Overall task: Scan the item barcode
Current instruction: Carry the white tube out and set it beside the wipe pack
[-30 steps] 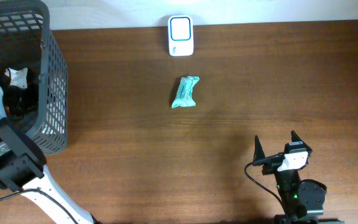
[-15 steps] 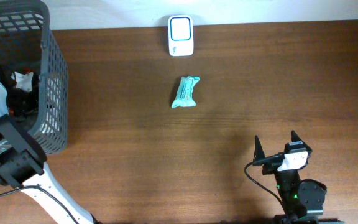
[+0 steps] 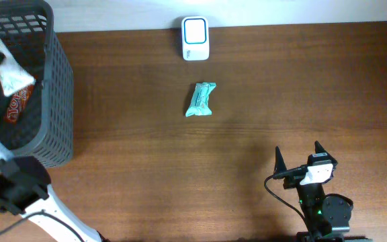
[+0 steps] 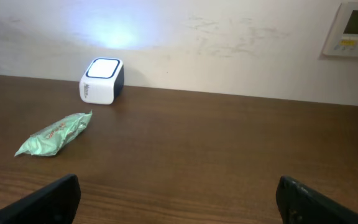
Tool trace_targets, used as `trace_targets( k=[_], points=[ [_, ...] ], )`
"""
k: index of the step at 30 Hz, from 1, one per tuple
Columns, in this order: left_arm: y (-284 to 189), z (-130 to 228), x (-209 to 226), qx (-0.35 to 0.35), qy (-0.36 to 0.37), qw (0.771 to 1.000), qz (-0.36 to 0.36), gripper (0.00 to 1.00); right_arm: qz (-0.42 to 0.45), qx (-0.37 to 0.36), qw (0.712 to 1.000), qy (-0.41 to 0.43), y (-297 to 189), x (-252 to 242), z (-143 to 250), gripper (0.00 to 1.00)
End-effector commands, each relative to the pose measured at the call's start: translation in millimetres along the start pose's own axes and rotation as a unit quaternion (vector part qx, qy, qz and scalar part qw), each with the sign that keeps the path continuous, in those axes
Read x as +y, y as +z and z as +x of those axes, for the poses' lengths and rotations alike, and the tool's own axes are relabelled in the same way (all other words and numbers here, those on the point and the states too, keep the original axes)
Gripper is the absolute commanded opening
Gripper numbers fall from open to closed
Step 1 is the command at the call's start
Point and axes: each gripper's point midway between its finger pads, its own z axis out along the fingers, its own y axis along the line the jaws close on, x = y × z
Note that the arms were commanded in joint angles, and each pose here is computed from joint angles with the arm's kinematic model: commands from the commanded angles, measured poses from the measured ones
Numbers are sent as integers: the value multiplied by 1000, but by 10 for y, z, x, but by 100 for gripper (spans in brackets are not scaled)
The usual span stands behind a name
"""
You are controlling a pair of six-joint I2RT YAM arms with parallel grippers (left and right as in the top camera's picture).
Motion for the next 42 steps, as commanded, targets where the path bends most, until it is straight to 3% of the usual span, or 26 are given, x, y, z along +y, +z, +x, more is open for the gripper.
trace_targets(
  k=[1, 3, 7, 12, 14, 16, 20, 23, 25, 27, 30, 34, 37, 38, 40, 42],
  points=[
    [-1115, -247, -818, -111, 29, 987, 110, 0, -2, 2, 1000, 0, 1, 11, 28, 99],
    [-1492, -201, -1097, -125, -14, 979, 159, 0, -2, 2, 1000, 0, 1, 11, 28, 99],
    [-1927, 14, -1864, -108, 50, 940, 321, 0, -2, 2, 1000, 0, 1, 11, 28, 99],
    [-1380, 603, -2963, 10, 116, 914, 389, 0, -2, 2, 1000, 0, 1, 11, 28, 99],
    [-1061, 908, -3257, 59, 130, 917, 373, 0, -2, 2, 1000, 0, 1, 11, 28, 99],
    [-569, 1456, -3712, 125, 168, 916, 344, 0, -2, 2, 1000, 0, 1, 11, 28, 99],
    [-10, 2190, -4059, 193, 217, 914, 284, 0, -2, 2, 1000, 0, 1, 11, 28, 99],
    [353, 2708, -4207, 229, 246, 913, 231, 0, -2, 2, 1000, 0, 1, 11, 28, 99],
    [766, 3083, -4194, 236, 237, 933, 134, 0, -2, 2, 1000, 0, 1, 11, 28, 99],
    [974, 3337, -4191, 244, 236, 936, 94, 0, -2, 2, 1000, 0, 1, 11, 28, 99],
    [1271, 3852, -4190, 285, 256, 921, 68, 0, -2, 2, 1000, 0, 1, 11, 28, 99],
    [1597, 4193, -4049, 307, 274, 911, 30, 0, -2, 2, 1000, 0, 1, 11, 28, 99],
    [1728, 4246, -3954, 311, 276, 909, 13, 18, -2, 2, 1000, 0, 1, 11, 28, 99],
    [1733, 4236, -3955, 310, 277, 909, 14, 29, -2, 2, 1000, 0, 1, 11, 28, 99],
    [1724, 4180, -3985, 304, 282, 910, 22, 64, -2, 2, 1000, 0, 1, 11, 28, 99],
    [1647, 4009, -4082, 286, 288, 913, 44, 71, -2, 2, 1000, 0, 1, 11, 28, 99]
  ],
)
